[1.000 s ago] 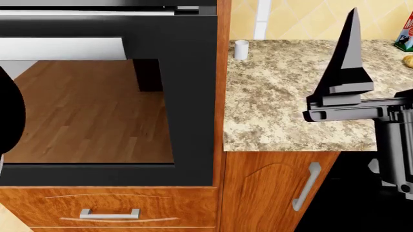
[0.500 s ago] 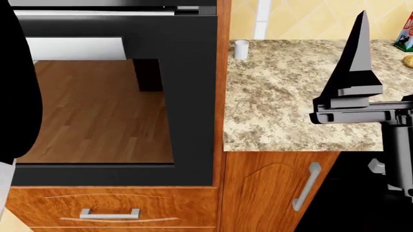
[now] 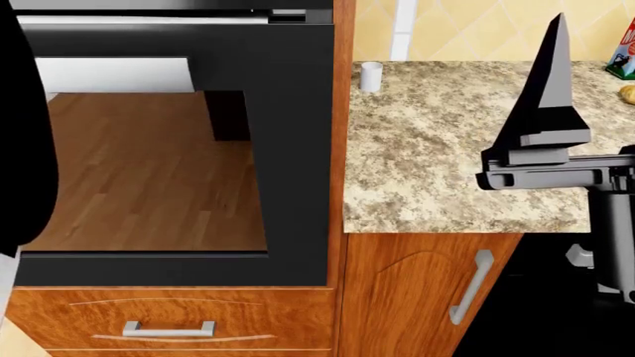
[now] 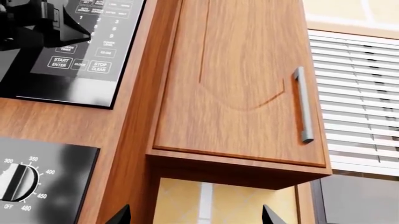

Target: Open the microwave door

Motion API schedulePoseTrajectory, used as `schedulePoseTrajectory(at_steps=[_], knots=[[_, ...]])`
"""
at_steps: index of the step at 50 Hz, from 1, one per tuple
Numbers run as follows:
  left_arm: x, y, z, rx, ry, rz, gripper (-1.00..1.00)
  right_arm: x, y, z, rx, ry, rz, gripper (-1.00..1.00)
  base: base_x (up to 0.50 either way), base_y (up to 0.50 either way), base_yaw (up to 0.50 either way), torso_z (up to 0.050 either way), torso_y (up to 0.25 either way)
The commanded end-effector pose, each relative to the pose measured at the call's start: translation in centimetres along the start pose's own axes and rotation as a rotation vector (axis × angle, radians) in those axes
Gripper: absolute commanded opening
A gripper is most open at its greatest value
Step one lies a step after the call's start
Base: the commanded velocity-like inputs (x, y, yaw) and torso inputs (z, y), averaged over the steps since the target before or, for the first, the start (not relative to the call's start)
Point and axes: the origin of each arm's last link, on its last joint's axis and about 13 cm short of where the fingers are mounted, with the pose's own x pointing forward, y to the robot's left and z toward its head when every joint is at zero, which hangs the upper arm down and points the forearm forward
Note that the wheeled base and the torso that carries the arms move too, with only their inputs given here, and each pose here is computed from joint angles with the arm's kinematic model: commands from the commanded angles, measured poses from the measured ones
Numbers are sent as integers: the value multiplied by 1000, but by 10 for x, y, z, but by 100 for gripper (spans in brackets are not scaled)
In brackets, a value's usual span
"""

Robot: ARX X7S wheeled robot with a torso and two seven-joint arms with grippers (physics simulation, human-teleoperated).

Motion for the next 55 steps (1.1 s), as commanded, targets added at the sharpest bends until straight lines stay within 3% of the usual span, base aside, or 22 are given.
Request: schedulePoseTrajectory(at_steps=[1,18,35,55], knots=[[-2,15,-15,-36,18,70,100,1,1,1,0,-1,3,100,0,0,0,0,0],[-15,34,-35,-71,15,156,100,1,3,1,0,-2,10,100,0,0,0,0,0],[-55,18,-34,-65,-61,121,100,3,3,1,4,-3,13,100,0,0,0,0,0],[-92,14,-27,-97,-112,148,100,3,4,1,7,-5,18,100,0,0,0,0,0]])
